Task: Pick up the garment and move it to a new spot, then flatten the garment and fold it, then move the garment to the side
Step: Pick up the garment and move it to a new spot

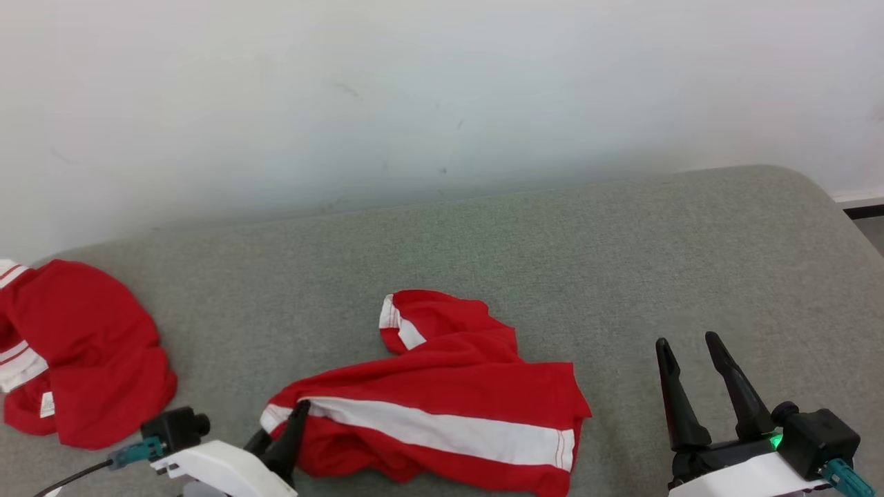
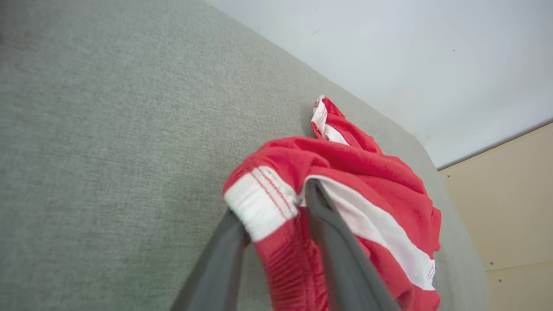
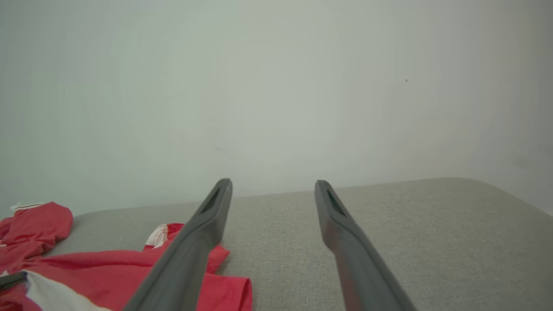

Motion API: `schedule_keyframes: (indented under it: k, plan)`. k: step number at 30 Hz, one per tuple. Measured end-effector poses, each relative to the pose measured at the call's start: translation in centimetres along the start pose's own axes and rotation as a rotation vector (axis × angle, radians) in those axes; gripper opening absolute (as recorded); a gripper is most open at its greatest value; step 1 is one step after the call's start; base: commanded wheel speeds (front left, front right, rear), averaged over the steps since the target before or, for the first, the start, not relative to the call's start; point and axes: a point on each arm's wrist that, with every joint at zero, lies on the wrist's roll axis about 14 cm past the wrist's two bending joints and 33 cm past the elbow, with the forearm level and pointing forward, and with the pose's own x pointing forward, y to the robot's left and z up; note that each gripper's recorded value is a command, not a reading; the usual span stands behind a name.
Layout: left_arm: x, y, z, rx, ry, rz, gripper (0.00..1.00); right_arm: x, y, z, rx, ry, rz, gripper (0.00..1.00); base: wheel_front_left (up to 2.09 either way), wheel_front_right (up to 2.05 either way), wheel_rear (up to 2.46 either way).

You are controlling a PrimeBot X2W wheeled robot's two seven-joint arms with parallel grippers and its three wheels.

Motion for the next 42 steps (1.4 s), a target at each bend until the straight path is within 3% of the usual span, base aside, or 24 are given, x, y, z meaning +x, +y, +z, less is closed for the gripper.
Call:
schedule_keyframes:
  k: [13, 18, 29, 42]
  plan:
    - [-2.4, 2.2, 4.7, 0.242, -0.185, 0.020, 1.00, 0.1, 0.3, 0.5, -0.005, -0.015, 0.011, 1.00, 0.00, 0.00, 0.00]
    - [-3.5, 0.7, 7.3, 0.287, -0.333, 0.019, 1.00, -0.3, 0.4, 1.0, -0.023, -0.031, 0.015, 1.00, 0.00, 0.00, 0.00]
    - [-7.7, -1.4, 10.3, 0.497, -0.545, 0.095, 1.00, -1.8, 1.0, 1.6, -0.038, -0.056, 0.016, 1.00, 0.00, 0.00, 0.00]
    - [-9.2, -1.2, 8.6, 0.512, -0.553, 0.128, 1.00, -3.2, 1.5, -1.0, -0.052, 0.025, 0.024, 1.00, 0.00, 0.00, 0.00]
